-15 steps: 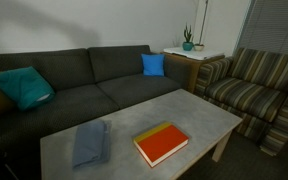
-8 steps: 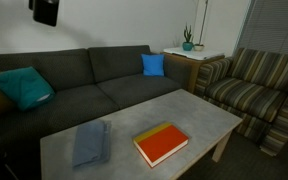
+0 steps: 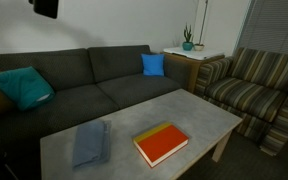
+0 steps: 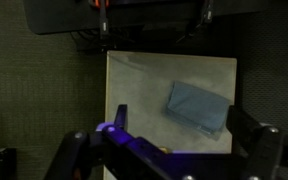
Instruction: Open the red book
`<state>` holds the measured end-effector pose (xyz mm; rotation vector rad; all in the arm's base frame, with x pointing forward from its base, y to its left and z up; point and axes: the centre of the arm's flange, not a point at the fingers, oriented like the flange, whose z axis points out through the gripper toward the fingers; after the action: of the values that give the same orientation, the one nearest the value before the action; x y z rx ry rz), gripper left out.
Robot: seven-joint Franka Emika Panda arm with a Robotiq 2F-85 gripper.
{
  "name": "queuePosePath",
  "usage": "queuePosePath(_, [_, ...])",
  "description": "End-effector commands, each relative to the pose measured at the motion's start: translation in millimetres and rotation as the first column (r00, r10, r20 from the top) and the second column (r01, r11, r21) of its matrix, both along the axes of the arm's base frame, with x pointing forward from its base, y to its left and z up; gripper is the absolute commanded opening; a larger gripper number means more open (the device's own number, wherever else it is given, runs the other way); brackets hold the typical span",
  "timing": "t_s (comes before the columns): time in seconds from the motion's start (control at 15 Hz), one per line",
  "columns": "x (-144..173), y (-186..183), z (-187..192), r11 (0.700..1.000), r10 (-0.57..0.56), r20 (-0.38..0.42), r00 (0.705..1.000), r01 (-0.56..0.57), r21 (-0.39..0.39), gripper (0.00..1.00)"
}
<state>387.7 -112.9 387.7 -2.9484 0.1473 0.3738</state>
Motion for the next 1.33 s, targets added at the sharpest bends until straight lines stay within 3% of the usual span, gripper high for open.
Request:
queuePosePath(0.0, [12.9,-3.0,-7.2,0.998,0.037,0.070,0.997,-0.034,-0.044,1.00])
queuePosePath(0.27, [52.2,-12.0,-29.3,0.993,0.094,0.171,0.981,-0.080,-0.089,1.00])
queuePosePath(0.6, [110.3,2.7,-87.3,0.948,0.317,0.211,0.925,-0.310,-0.066,1.00])
queuePosePath(0.67, [74.4,5.8,-63.4,0.970,0.242,0.211,0.947,-0.230,-0.080,1.00])
queuePosePath(0.87, [95.9,11.7,-89.0,0.954,0.300,0.194,0.934,-0.291,-0.072,1.00])
queuePosePath(1.27, [100.6,10.6,-87.0,0.952,0.305,0.200,0.931,-0.295,-0.077,1.00])
